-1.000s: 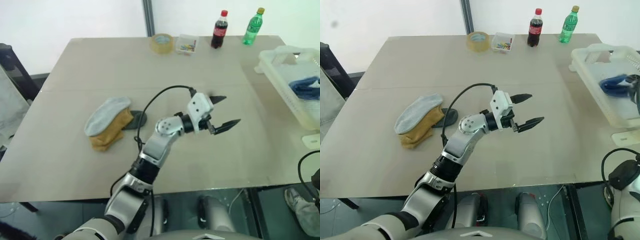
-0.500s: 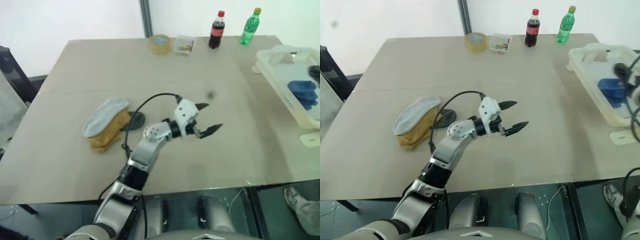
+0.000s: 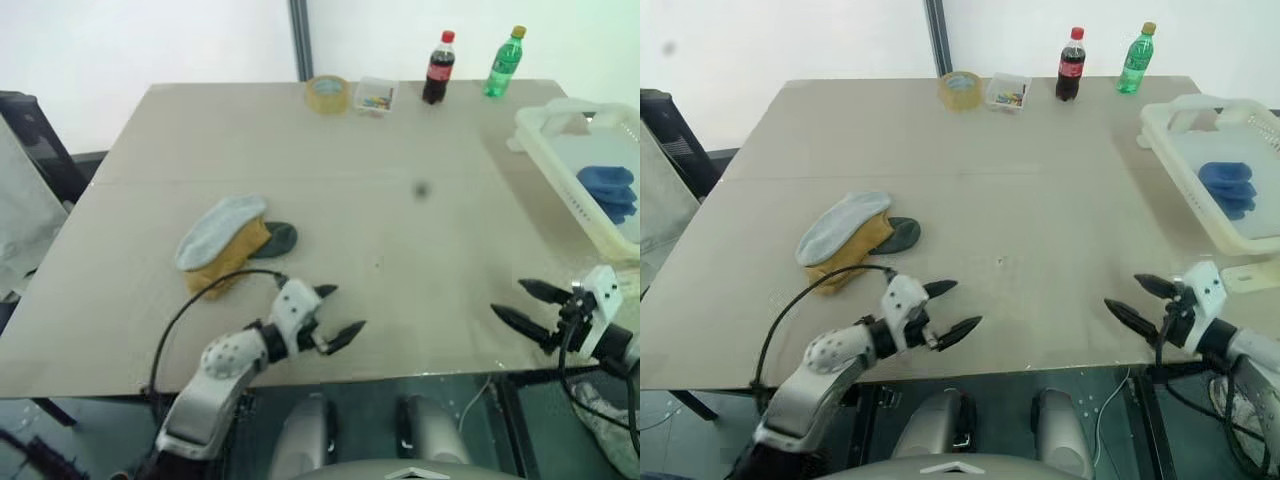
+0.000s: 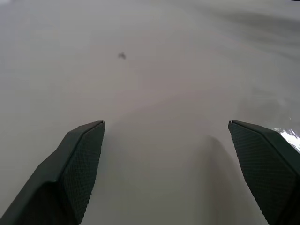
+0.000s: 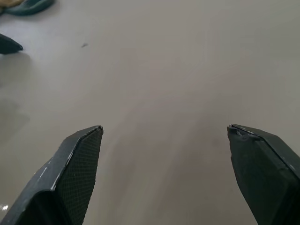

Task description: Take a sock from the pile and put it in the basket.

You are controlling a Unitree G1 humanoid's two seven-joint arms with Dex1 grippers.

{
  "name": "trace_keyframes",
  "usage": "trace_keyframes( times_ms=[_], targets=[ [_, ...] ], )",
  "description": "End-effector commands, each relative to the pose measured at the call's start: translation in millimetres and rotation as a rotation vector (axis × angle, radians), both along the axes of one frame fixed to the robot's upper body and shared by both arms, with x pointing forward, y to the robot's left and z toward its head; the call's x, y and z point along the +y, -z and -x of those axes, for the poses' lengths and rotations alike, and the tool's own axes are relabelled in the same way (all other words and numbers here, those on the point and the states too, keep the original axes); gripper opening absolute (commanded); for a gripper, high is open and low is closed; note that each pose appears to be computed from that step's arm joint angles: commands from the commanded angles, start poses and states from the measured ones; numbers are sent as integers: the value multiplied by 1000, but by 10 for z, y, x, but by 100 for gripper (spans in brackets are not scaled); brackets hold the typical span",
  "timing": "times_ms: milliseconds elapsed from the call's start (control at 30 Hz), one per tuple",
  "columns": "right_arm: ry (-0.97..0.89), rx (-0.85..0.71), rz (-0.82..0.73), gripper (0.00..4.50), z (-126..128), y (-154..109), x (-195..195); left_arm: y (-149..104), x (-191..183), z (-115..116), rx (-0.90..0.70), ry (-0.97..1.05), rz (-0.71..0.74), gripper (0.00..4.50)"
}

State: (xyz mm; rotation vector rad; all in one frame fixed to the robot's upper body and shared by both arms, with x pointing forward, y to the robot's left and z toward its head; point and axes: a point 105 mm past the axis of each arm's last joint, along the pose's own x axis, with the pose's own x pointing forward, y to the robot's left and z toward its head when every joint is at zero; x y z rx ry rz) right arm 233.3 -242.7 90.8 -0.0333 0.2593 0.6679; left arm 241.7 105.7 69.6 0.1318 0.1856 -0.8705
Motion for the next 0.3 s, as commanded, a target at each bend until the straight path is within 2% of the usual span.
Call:
trace_keyframes(
  times_ms=[33,300],
  targets=[
    [-11,-88,14,432,83,-126,-117,-115,163,93,-5,-85,12,450],
    [-8,-78,45,432,130,-68,-298,-29,647,364,0,-274,-85,450]
  ],
)
